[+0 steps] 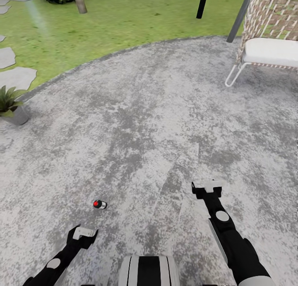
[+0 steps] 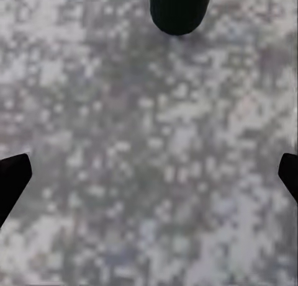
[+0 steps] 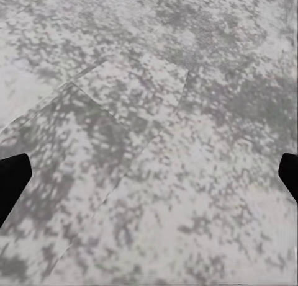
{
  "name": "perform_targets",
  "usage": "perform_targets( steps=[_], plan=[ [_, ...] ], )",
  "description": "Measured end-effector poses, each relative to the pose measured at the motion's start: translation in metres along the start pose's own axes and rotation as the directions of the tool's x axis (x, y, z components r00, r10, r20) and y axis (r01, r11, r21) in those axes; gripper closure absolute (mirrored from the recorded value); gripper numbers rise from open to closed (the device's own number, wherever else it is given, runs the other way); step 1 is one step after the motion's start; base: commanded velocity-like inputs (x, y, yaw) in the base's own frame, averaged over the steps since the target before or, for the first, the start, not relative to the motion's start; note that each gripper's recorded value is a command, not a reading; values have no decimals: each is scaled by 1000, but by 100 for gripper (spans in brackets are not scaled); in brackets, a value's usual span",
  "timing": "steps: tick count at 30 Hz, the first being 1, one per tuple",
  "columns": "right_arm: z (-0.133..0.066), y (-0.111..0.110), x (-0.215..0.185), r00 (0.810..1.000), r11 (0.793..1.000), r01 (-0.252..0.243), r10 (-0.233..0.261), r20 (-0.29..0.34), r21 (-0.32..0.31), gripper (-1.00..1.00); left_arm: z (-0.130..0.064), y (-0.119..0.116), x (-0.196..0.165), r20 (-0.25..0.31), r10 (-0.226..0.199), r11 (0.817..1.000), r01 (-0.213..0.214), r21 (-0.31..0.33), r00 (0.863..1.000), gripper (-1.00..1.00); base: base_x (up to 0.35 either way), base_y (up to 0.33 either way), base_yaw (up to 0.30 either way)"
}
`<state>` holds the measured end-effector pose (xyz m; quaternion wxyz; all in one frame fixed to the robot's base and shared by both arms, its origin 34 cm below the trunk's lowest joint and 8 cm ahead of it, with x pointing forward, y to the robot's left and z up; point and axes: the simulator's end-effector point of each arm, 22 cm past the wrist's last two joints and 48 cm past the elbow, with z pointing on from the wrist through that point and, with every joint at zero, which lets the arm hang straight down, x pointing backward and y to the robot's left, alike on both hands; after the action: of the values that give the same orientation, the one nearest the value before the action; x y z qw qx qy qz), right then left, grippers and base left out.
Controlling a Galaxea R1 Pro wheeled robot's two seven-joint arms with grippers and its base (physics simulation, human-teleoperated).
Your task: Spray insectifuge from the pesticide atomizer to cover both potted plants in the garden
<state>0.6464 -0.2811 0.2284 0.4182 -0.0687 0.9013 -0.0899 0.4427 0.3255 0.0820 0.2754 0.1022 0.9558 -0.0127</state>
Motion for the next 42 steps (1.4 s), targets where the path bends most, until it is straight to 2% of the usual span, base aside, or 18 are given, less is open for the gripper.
perform_targets(
  steps=[10,14,22,30,42],
  plan=[
    [-2,-2,-7,1000,1000,-1,1,12,2,-100,-1,2,-9,16,2,1000,-1,-4,1000,-100,9,0,-182],
    [-3,-2,-10,1000,1000,-2,2,17,4,-100,-2,3,-10,18,3,1000,-3,-6,1000,-100,228,0,-144],
    [-3,-3,-12,1000,1000,-2,2,19,4,-100,-3,6,-9,14,3,1000,-3,-10,1000,-100,127,0,-24],
    [-3,-3,-13,1000,1000,-2,2,21,4,-100,-4,15,-8,17,-17,999,17,-33,1000,-100,18,11,-1],
    [-4,-4,-15,1000,1000,-3,3,25,5,-100,-4,11,-9,19,-24,999,25,-29,1000,-100,38,36,-42]
  ],
)
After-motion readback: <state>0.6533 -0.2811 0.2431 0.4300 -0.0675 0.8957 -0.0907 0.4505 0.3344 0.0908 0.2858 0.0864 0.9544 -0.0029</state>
